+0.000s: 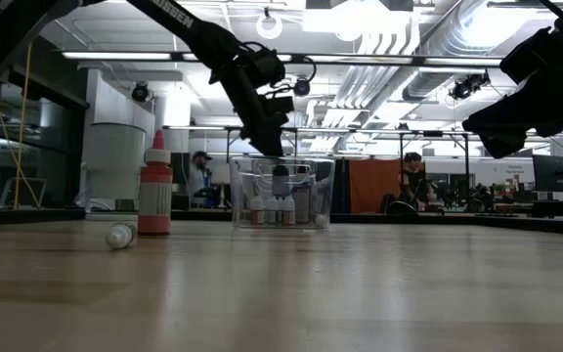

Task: Pick & Place food coloring
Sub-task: Put the large blue food coloring bottle into the container

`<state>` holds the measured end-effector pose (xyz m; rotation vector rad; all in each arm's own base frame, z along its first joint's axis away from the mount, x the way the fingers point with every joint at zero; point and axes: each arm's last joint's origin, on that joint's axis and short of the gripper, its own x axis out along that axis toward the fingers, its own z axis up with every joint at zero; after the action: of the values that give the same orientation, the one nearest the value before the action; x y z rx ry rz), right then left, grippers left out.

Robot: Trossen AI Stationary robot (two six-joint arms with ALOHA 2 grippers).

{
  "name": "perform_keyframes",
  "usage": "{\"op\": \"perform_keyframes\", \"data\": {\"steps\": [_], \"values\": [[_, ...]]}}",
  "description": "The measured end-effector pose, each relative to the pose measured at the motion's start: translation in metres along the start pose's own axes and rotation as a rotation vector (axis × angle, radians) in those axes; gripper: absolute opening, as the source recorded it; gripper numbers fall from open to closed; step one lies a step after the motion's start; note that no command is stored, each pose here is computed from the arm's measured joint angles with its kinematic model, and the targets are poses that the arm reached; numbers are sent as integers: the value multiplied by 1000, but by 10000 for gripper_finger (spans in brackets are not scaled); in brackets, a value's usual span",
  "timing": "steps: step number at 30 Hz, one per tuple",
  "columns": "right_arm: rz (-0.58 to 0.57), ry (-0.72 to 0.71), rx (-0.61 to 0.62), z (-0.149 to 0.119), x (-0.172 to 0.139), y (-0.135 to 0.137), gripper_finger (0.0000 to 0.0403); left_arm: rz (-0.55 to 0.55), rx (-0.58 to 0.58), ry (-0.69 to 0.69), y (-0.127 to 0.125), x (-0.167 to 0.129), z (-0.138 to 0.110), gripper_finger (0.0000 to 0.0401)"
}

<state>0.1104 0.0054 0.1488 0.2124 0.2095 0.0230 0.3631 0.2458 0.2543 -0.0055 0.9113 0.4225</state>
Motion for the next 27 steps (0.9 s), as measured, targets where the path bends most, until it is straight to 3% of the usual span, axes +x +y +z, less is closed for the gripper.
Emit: {"op": "perform_keyframes", "data": {"steps": [19, 27], "values": [[0, 1, 0, 0, 0, 0, 49, -27, -30, 7, 1, 16, -4, 108], [1, 1, 0, 0, 0, 0, 52, -26, -31, 14, 1, 15, -5, 150]]}}
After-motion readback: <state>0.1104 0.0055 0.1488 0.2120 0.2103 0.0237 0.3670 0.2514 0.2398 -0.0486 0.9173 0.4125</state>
